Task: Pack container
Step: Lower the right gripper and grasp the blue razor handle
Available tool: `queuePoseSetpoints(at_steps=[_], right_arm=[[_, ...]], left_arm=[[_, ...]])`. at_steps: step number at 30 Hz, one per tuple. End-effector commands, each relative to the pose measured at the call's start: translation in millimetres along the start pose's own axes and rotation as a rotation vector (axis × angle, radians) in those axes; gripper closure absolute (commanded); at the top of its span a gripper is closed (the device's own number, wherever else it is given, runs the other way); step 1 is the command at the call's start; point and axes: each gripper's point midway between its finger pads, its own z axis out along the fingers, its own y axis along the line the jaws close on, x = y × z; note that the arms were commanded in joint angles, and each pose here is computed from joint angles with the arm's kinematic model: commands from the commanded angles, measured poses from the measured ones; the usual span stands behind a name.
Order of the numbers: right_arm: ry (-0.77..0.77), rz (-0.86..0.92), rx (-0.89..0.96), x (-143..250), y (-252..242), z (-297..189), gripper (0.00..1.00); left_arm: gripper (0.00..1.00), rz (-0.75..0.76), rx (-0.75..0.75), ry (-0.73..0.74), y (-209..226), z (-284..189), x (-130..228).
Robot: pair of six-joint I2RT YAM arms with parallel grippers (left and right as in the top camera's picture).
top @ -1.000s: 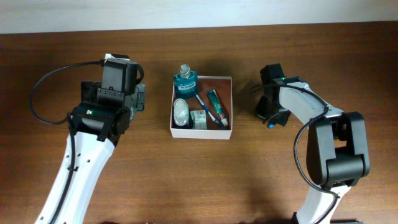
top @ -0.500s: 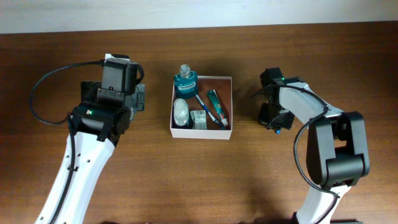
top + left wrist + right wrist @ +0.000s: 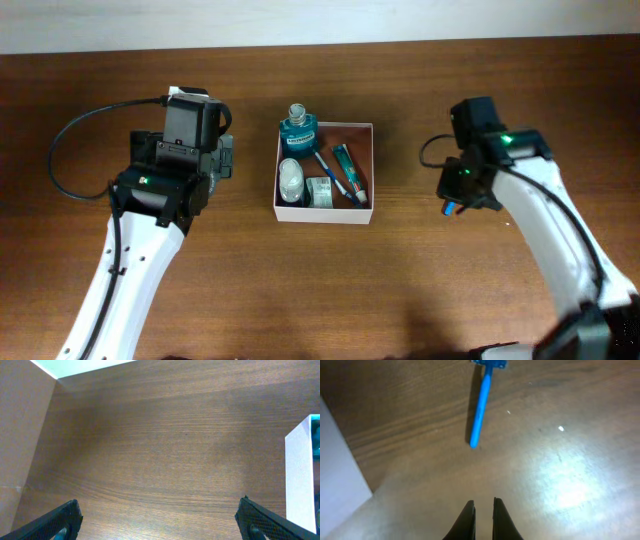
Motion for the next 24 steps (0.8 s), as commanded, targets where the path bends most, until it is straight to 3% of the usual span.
queuePoseSetpoints(at_steps=[1, 4, 23, 24], right_arm=[[-0.020, 0.014, 0.012, 5, -11, -15, 0.90], [0.004, 0.009, 0.024, 14, -17, -20, 0.73], [0.100, -0.004, 0.035, 42, -20, 6, 0.69], [0.093, -0.003, 0.031, 42, -19, 11, 0.63]], left_arm=[[0.01, -0.012, -0.015, -0.014, 5, -3, -5], [0.01, -0.012, -0.015, -0.014, 5, -3, -5], [0.00, -0.011, -0.014, -0.014, 5, -3, -5], [0.01, -0.012, -0.015, -0.014, 5, -3, -5]])
